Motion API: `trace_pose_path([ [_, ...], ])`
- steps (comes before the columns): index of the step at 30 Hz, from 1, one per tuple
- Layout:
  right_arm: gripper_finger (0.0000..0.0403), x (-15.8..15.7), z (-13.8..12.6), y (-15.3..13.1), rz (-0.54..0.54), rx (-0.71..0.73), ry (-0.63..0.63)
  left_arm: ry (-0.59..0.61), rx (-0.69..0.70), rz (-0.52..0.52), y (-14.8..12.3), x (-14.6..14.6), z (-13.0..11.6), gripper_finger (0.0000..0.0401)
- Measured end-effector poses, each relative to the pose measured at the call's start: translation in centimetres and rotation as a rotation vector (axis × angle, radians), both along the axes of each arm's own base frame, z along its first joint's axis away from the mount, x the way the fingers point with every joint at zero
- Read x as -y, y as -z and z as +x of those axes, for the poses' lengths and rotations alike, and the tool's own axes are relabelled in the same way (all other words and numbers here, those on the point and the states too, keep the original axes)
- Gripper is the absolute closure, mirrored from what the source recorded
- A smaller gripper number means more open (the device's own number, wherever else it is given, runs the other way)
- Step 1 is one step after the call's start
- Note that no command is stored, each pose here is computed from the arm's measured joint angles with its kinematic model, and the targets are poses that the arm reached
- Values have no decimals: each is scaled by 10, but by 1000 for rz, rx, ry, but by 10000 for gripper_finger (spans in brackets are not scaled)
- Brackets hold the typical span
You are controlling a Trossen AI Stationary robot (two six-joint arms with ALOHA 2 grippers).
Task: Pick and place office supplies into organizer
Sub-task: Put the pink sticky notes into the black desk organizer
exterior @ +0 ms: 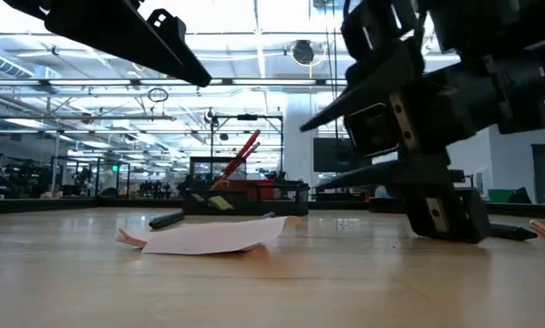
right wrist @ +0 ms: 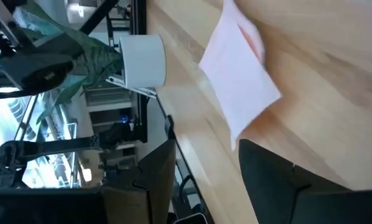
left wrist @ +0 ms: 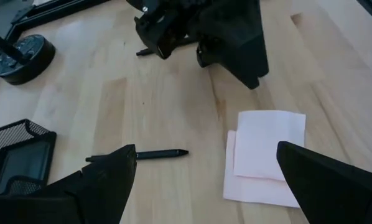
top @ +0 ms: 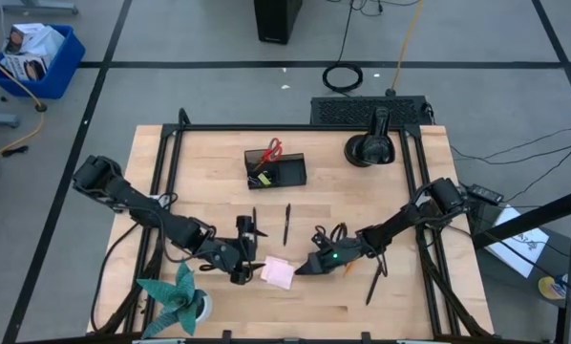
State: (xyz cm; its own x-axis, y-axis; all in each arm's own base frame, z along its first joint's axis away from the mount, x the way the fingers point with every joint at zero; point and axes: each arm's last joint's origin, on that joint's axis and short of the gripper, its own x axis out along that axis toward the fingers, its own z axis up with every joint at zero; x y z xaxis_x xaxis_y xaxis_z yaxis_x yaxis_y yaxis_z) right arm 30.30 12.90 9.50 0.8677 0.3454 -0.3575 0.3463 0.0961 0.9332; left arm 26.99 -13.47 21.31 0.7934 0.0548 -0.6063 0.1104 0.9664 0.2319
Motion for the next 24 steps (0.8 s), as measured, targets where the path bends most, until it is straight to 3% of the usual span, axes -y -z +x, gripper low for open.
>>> trace_pose_path([
  [5, 236, -3, 16, 1, -49, 0, -13, 3, -8, 8, 1, 0, -1, 11],
  [13, 236, 1, 18, -6, -350, 131, -124, 10, -8, 10, 1, 1, -1, 11],
  [20, 236, -13, 11, -5, -671, 313, -429, -7, -7, 10, 1, -3, 1, 11],
  [24, 236, -21, 4, 1, -883, 337, -563, -28, -1, -2, 0, -7, 3, 11],
])
